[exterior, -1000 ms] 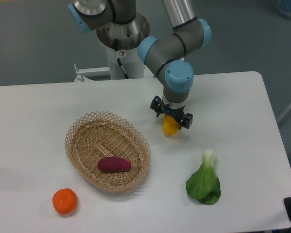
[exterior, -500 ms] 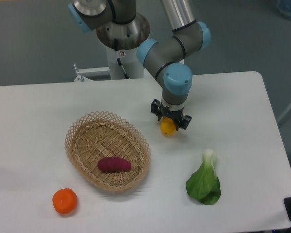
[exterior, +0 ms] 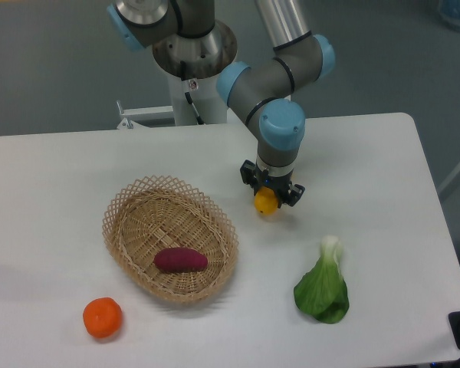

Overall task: Pick up the mango from the table
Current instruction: 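Lift the held mango up and carry it toward the bok choy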

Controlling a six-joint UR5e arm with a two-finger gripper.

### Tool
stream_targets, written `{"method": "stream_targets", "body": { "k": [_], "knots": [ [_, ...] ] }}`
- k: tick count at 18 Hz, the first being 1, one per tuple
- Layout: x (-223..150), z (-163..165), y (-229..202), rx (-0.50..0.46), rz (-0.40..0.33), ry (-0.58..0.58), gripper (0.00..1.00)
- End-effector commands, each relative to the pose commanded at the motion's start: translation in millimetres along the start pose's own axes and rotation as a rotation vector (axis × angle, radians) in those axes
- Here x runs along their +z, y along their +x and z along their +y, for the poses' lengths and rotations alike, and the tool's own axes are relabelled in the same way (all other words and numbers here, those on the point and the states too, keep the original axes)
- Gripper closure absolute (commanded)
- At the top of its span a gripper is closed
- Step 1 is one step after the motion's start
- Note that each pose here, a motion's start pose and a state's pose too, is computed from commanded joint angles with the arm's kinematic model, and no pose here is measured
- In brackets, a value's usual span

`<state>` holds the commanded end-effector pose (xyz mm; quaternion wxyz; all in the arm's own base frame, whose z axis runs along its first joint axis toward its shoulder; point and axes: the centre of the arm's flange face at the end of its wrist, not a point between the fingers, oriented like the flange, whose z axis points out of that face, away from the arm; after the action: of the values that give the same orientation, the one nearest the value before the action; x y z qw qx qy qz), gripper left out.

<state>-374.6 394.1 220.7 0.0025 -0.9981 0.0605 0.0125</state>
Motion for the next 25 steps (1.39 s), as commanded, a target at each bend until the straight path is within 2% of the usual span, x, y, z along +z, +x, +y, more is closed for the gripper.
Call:
{"method": "stream_targets", "body": {
  "k": [9, 13, 20, 25],
  "knots": [
    [-52.4, -13.2, -42.2, -0.005, -0.099, 0.049, 0.44],
    [-77.1, -34.3, -74.2, -0.003, -0.132, 0.081, 0.44],
    [-93.5, -37.8, -98.7, 0.021, -0.109, 0.061, 0.43],
    [-104.3, -22.0, -118.4, 0.078, -0.094, 0.047, 0.43]
  ]
}}
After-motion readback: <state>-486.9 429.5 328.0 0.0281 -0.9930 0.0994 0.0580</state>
